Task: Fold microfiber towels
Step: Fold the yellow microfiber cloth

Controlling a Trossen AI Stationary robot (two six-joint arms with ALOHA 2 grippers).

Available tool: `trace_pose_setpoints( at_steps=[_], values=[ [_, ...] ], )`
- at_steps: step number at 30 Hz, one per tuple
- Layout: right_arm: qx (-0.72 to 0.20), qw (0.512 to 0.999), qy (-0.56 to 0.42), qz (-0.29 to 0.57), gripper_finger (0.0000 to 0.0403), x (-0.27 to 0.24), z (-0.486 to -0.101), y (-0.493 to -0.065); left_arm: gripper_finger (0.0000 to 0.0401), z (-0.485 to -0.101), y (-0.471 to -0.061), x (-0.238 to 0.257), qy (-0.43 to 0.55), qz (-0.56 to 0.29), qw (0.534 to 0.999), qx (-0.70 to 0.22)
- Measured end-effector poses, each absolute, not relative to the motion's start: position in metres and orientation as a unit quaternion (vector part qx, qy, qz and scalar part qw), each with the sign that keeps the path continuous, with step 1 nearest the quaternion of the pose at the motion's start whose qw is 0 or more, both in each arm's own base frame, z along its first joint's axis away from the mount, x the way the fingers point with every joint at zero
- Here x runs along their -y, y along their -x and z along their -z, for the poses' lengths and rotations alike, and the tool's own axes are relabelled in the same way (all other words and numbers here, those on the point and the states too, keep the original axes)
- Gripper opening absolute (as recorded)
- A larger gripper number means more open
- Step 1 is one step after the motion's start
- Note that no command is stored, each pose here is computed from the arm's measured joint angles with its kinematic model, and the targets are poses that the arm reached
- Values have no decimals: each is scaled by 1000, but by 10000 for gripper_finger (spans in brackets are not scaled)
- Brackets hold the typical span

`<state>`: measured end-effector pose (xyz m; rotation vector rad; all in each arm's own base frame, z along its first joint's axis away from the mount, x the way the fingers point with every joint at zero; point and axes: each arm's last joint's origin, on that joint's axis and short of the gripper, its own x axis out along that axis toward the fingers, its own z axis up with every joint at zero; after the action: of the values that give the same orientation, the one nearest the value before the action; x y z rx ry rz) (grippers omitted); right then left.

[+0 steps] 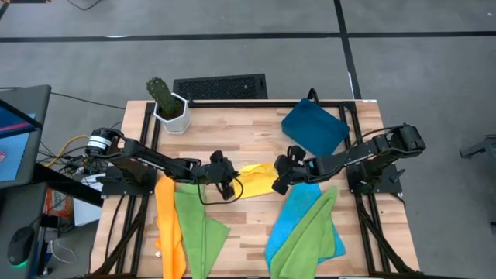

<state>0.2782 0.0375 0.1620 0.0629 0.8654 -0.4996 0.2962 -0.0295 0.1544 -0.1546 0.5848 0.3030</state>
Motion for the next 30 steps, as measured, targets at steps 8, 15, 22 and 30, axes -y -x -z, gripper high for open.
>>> trace_pose_setpoints(
  at_steps=[8, 15, 22, 30],
  values=[
    [-427, 871, -29, 240, 24, -43, -152, -269, 8, -158, -296, 51, 81, -116, 953, -267],
    [-427, 872, -31, 237, 36, -43, -152, -269, 8, -158, -295, 63, 85, -99, 957, -259],
    [-431, 872, -31, 229, 32, -44, -151, -269, 8, -160, -296, 68, 93, -91, 960, -248],
    [-434, 876, -16, 209, 37, -55, -151, -266, 8, -156, -296, 76, 97, -72, 961, -250]
  ],
)
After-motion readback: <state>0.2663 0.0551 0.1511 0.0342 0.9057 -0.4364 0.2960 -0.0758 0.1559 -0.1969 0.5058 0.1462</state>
